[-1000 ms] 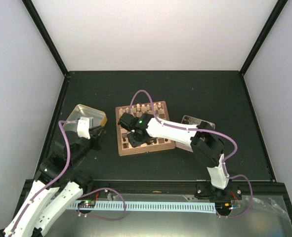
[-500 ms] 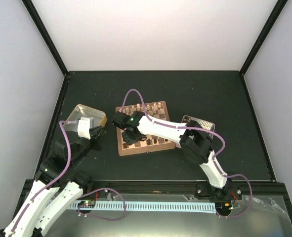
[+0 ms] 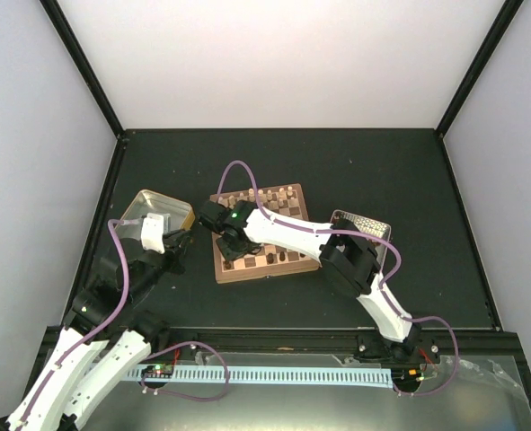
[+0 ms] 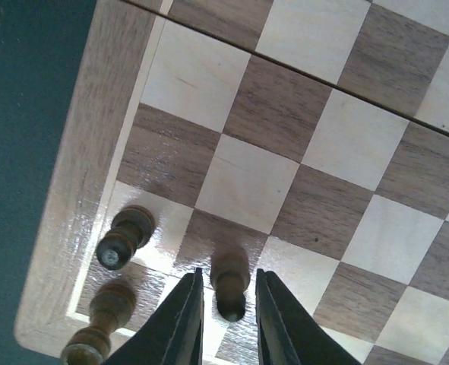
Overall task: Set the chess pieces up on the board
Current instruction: Place the chess piece on the chessboard.
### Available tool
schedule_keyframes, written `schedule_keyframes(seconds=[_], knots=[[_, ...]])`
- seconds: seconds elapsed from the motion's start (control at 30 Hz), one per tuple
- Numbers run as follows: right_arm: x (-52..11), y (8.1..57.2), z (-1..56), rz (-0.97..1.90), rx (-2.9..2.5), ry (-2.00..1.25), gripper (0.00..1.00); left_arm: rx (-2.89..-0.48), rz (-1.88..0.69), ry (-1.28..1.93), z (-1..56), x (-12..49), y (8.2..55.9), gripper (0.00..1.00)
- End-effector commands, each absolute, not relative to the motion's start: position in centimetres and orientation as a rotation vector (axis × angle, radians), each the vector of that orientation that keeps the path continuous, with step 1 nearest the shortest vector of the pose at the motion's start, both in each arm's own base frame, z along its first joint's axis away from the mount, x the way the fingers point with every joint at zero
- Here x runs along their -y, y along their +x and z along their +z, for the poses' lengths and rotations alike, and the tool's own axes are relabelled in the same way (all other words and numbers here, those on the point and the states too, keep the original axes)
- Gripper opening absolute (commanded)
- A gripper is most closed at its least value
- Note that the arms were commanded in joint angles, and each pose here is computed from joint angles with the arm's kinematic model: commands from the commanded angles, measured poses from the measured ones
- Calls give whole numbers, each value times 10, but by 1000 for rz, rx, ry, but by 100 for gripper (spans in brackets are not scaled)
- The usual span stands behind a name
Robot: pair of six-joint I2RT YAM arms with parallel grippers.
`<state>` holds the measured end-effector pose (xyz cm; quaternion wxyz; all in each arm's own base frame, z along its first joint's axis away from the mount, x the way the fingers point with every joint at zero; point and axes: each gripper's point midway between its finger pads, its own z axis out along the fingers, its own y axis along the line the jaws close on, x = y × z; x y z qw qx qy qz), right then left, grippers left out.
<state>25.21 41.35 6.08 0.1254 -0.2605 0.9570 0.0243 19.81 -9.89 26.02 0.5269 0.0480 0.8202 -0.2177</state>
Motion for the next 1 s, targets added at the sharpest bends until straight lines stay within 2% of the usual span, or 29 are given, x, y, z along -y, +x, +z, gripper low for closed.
schedule_keyframes(seconds=[0.0,0.43,0.57,0.67,0.97], knots=[[-423,254,63,104,-2777,-762,22,-1957,-510,116,260,96,196,2],[-421,268,92,191,-2696,-601,24,-1955,-529,129,261,99,195,2],[-407,273,129,319,-2574,-472,33,-1939,-561,150,266,104,194,2],[-400,267,176,535,-2393,-460,41,-1915,-630,169,274,114,192,2],[-396,198,262,1000,-1864,-850,59,-1831,-1110,240,316,172,181,3]])
